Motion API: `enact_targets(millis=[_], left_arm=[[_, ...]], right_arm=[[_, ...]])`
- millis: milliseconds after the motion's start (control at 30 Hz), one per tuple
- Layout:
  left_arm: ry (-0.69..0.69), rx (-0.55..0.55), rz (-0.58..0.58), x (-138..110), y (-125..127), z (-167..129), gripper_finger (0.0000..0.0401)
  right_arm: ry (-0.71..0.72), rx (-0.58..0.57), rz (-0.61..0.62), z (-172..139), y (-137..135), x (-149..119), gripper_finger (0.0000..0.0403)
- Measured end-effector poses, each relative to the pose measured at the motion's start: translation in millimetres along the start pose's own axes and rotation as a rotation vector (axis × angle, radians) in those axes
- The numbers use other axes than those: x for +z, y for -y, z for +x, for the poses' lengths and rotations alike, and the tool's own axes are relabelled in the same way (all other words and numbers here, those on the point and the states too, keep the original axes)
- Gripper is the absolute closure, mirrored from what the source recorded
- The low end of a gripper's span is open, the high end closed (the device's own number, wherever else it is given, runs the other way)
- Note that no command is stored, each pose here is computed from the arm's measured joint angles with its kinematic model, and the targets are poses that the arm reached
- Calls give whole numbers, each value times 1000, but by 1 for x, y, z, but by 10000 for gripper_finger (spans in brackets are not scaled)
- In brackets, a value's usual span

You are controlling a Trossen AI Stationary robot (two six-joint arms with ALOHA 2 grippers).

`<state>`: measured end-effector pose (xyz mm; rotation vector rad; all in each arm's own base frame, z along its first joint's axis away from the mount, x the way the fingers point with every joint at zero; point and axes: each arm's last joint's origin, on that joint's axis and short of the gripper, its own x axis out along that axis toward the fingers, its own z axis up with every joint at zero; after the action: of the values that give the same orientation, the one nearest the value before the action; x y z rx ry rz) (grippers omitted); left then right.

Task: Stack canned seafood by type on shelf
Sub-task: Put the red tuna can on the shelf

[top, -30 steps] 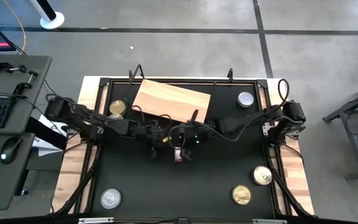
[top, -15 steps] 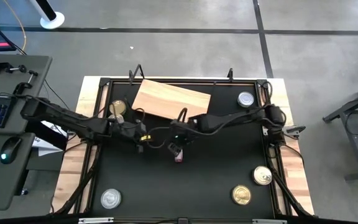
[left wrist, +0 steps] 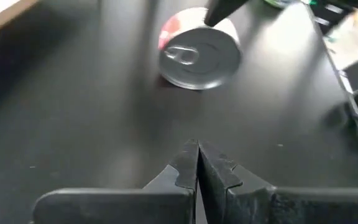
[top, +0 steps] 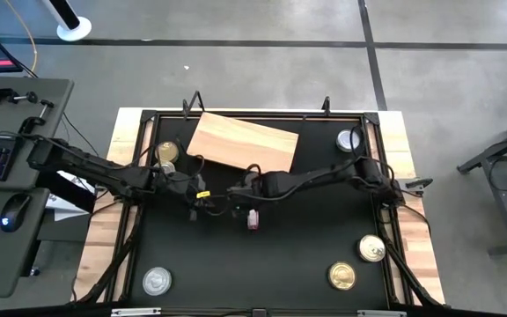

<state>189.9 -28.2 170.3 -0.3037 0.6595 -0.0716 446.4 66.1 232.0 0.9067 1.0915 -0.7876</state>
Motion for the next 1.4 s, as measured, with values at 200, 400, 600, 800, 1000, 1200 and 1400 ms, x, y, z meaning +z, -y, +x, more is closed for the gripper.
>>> enact_targets(millis=[200,400,600,800,1000,1200,1400], left_arm=[[-10,-27,59,0,1,0,401],[-10,-28,69,0,1,0,401],[-10,-29,88,0,1,0,401],[-1,-16,136,1,-2,0,401],[70,-26,115,18,1,-3,401],[189,-51,219,57,15,-15,401],[160,-25,307,74,22,-24,401]], right_arm=[[-16,-20,73,12,-4,-12,121],[-79,-11,97,28,-9,-23,121],[-82,-33,85,28,-10,-27,162],[-63,-28,33,21,-11,-21,287],[-14,-50,-125,-4,-8,11,287],[36,-4,-310,-26,1,62,287],[38,-26,-436,-42,22,101,287]])
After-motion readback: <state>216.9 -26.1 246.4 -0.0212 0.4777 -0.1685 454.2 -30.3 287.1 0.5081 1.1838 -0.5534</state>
